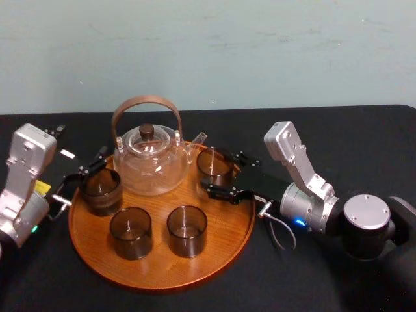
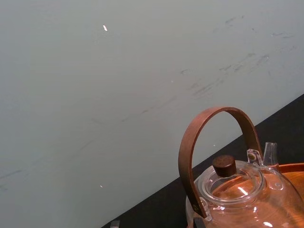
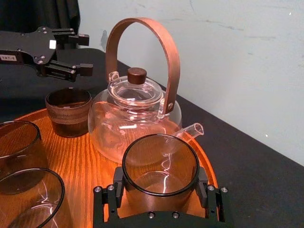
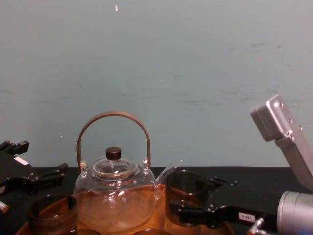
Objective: Pick up the glass from the table and place it on the tray.
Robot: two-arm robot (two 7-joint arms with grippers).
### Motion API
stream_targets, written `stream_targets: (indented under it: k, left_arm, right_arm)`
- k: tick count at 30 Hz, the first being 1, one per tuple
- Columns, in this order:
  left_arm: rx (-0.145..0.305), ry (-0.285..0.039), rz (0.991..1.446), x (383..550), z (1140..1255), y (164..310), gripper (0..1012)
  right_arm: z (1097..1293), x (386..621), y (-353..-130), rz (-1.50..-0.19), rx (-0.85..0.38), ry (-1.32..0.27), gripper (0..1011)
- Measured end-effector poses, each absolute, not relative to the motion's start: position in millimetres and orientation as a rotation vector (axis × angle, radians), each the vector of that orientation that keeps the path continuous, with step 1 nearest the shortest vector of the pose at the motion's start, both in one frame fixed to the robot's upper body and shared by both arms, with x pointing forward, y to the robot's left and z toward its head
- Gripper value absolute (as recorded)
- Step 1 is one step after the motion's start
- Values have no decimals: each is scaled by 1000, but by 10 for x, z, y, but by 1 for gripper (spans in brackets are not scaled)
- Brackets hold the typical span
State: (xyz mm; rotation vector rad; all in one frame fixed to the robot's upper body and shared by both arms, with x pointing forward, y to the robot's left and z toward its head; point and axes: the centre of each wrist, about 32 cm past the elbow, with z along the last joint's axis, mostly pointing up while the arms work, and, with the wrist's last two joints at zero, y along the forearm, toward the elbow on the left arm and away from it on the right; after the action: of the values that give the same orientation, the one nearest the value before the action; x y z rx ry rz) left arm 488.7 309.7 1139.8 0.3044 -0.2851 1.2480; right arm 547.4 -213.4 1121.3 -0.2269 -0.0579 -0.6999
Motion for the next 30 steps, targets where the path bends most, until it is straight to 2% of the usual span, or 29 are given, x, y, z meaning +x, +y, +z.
stream_targets:
  k: [30]
  left_arm:
    - [305, -285, 1248, 4886, 11398, 3097, 1001]
  right_arm:
    - [11107, 5491, -2079, -689, -244, -43, 900]
